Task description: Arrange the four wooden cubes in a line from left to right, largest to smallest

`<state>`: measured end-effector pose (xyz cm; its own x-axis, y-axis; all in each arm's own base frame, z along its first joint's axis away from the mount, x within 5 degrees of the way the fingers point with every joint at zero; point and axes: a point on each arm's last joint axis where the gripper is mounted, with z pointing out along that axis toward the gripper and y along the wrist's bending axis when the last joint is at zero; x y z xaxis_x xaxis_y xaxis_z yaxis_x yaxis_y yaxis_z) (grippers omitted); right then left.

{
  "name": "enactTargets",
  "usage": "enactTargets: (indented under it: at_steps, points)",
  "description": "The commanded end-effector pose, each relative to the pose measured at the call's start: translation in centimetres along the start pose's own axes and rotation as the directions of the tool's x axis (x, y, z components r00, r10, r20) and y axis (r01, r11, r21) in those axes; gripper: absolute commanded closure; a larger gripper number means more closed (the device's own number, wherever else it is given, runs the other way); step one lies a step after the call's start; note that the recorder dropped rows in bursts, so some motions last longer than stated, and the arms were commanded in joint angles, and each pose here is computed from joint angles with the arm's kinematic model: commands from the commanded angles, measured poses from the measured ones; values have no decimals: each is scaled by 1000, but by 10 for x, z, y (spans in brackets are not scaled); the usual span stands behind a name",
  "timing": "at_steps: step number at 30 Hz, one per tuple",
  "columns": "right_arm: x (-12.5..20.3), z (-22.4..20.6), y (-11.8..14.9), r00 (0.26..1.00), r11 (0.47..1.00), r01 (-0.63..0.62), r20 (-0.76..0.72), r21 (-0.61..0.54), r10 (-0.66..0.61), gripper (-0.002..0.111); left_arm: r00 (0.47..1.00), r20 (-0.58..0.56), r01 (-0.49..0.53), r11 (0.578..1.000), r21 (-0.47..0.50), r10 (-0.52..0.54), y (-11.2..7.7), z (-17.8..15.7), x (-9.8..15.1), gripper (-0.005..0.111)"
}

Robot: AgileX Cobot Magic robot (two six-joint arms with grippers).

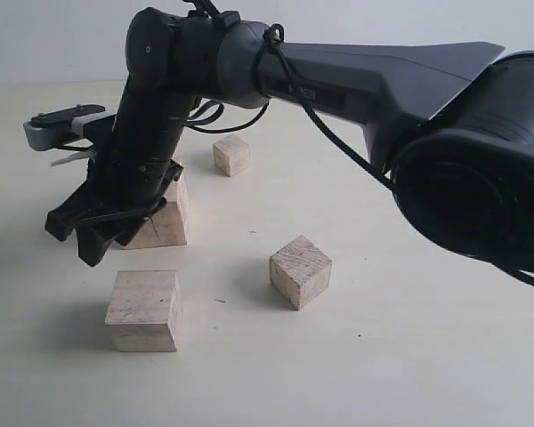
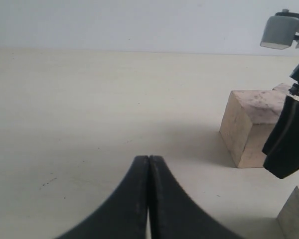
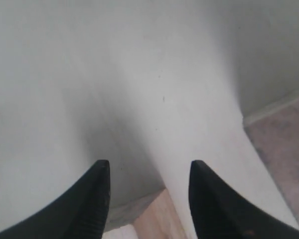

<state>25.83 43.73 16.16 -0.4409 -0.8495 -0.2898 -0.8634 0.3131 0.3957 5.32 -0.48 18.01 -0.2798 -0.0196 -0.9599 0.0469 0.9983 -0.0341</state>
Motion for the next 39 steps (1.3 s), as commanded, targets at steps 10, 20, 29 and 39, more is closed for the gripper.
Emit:
enactTargets:
  at_steps: [10, 20, 29, 39]
  points:
    - [-9, 0, -3, 995, 999, 0, 102, 39, -4, 61, 1000, 17, -4, 1000, 3, 4, 0, 0, -1, 107]
    - [-10, -1, -3, 994, 999, -1, 114, 44, -4, 61, 1000, 17, -4, 1000, 3, 4, 0, 0, -1, 107]
    - [0, -30, 17, 999, 999, 32, -4, -15, -32, 61, 1000, 17, -4, 1000, 3, 4, 0, 0, -1, 107]
    - [-4, -125, 56, 934, 940, 319, 128, 126, -334, 58, 1000, 17, -4, 1000, 3, 4, 0, 0, -1, 107]
